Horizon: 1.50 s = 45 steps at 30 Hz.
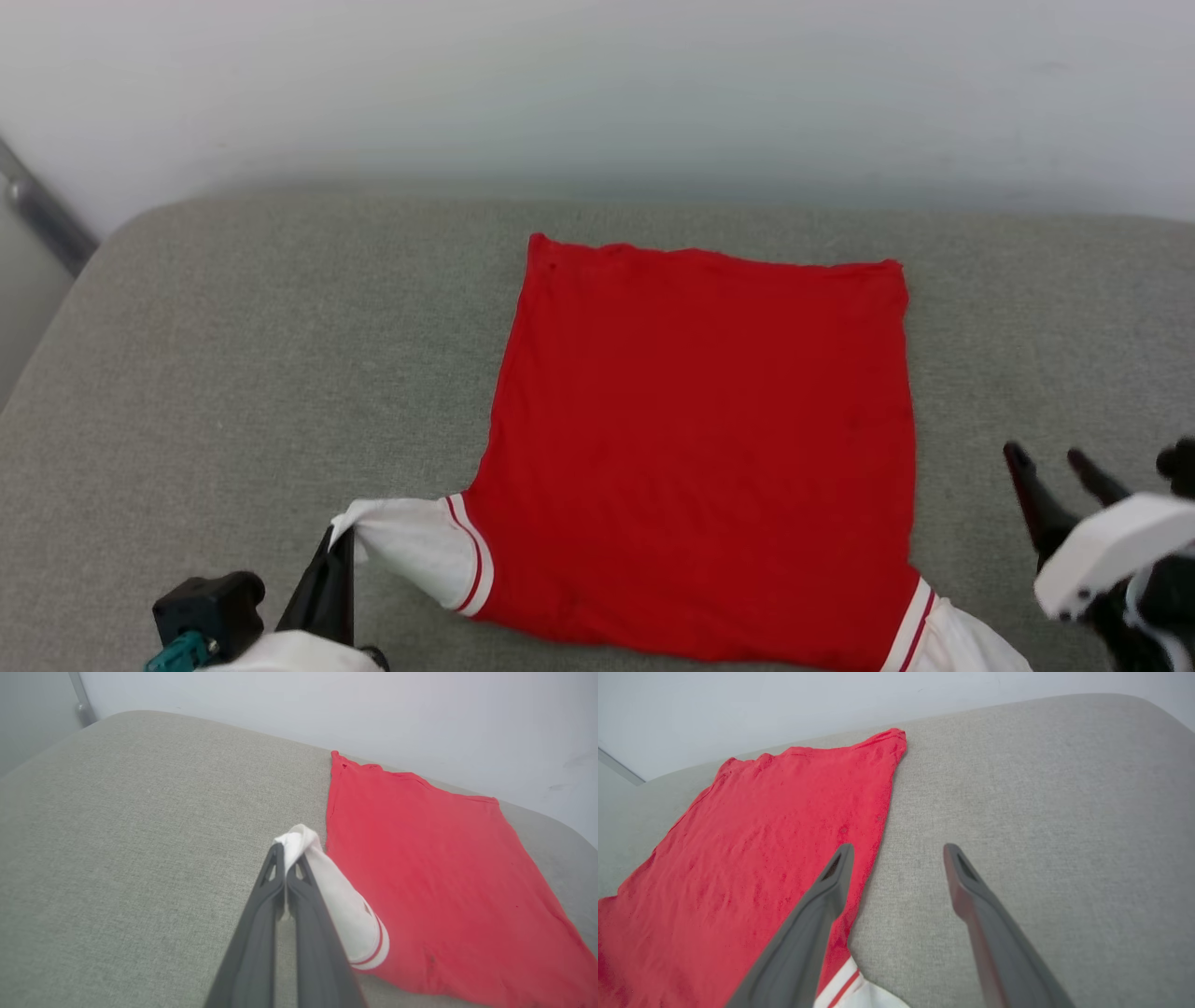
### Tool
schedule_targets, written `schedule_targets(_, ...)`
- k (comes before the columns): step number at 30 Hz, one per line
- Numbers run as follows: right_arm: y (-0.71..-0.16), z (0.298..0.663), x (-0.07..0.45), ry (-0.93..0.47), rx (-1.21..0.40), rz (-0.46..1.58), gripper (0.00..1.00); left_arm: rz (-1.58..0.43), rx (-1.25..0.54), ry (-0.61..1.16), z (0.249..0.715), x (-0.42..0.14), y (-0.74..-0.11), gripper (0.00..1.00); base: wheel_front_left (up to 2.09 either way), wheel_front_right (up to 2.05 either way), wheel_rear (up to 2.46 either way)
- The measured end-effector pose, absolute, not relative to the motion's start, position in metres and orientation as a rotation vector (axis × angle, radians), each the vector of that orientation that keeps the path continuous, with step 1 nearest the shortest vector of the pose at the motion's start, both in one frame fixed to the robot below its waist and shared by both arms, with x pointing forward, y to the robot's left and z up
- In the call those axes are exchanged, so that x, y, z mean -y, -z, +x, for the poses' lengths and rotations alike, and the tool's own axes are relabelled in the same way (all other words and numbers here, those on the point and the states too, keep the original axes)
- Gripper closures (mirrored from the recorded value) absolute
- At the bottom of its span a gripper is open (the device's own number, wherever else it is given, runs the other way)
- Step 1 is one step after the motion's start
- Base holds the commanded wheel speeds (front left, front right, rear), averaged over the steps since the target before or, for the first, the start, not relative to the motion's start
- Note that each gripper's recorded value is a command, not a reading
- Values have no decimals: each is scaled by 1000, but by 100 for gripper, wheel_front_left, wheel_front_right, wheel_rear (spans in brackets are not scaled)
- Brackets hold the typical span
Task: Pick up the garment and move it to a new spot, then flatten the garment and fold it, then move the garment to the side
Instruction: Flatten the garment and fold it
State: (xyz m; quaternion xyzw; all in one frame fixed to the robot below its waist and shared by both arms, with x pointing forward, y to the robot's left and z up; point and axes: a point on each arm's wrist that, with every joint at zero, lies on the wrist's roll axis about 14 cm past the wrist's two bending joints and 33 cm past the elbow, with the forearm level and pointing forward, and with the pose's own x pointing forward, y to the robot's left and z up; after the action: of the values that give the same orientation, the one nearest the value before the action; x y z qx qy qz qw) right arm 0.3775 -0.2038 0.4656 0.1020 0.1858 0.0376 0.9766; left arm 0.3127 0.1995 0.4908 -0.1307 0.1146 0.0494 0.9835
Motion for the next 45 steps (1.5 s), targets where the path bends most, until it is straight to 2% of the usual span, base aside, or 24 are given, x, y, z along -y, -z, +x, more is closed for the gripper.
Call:
schedule_targets(5, -477, 450, 211, -54, -365, 239, 0, -267, -199, -85, 336, -193, -495, 100, 0, 0, 0)
schedule_targets(10, -462, 515, 216, -40, -487, 245, 0, -285, -191, -57, 358, -184, -492, 100, 0, 0, 0)
schedule_targets(15, -437, 562, 199, -65, -648, 220, 0, -292, -202, -55, 373, -183, -480, 100, 0, 0, 0)
schedule_targets(23, -385, 599, 172, -93, -887, 191, 0, -277, -208, -45, 393, -185, -467, 100, 0, 0, 0)
schedule_targets(31, -353, 602, 155, -104, -1025, 186, 0, -269, -235, -48, 398, -186, -454, 100, 0, 0, 0)
schedule_targets(32, -353, 602, 154, -105, -1029, 179, 62, -269, -236, -49, 398, -186, -454, 100, 0, 0, 0)
schedule_targets(33, -352, 600, 154, -104, -1034, 183, 100, -271, -235, -48, 398, -186, -454, 100, 0, 0, 0)
schedule_targets(37, -356, 597, 152, -107, -1031, 170, 100, -277, -231, -51, 395, -186, -455, 100, 0, 0, 0)
schedule_targets(45, -405, 597, 159, -134, -880, 21, 100, -267, -215, -63, 378, -190, -464, 100, 0, 0, 0)
